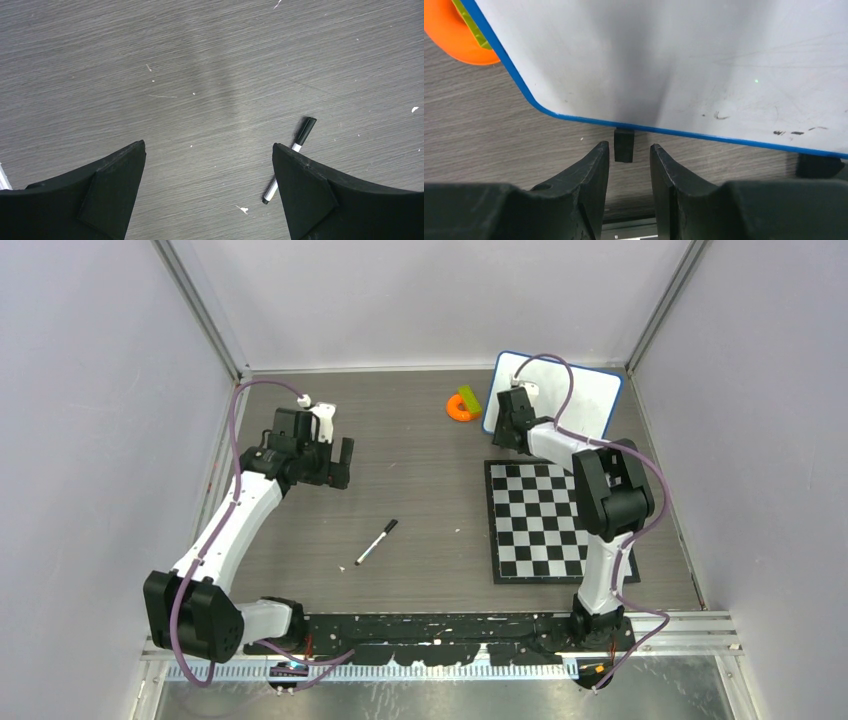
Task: Write a sentence on the whiteboard
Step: Move the whiteboard stand to the center of the board.
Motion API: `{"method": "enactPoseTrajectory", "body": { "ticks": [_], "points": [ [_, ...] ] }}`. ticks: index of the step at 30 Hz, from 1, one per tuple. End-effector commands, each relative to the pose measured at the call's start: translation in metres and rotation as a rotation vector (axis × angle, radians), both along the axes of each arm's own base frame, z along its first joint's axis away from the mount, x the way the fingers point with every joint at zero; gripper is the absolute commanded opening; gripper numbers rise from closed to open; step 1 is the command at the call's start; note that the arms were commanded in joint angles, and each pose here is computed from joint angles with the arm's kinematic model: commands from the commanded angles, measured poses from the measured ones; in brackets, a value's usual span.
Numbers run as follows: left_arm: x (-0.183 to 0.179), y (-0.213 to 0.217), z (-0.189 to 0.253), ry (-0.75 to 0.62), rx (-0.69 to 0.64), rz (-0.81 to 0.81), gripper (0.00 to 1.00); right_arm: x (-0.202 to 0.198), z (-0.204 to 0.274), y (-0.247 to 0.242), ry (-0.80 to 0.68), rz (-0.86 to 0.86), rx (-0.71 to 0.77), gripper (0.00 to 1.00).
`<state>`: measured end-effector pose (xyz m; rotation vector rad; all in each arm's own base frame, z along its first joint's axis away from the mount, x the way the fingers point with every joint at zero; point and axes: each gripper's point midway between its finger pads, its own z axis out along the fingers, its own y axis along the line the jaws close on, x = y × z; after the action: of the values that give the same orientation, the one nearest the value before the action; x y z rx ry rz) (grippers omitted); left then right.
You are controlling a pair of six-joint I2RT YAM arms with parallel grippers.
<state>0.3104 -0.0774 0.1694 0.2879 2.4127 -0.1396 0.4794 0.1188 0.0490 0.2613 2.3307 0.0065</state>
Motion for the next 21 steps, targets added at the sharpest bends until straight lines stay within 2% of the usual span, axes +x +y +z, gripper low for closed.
{"method": "enactPoseTrajectory", "body": {
  "ticks": [1,7,13,21],
  "points": [
    [0.007,-0.007,0.018,-0.072,-0.042,-0.011,1.0,0.029,0.023,0.004,-0.109,-0.023,0.002,0.41],
    [0.009,-0.006,0.021,-0.084,-0.027,-0.017,1.0,0.037,0.017,0.005,-0.1,-0.014,-0.014,0.37],
    [0.009,-0.004,0.021,-0.094,-0.022,-0.015,1.0,0.038,0.013,0.006,-0.089,0.004,-0.028,0.29],
    [0.009,-0.002,0.02,-0.095,-0.01,-0.009,1.0,0.036,0.011,0.006,-0.066,0.033,-0.052,0.01]
  ]
}}
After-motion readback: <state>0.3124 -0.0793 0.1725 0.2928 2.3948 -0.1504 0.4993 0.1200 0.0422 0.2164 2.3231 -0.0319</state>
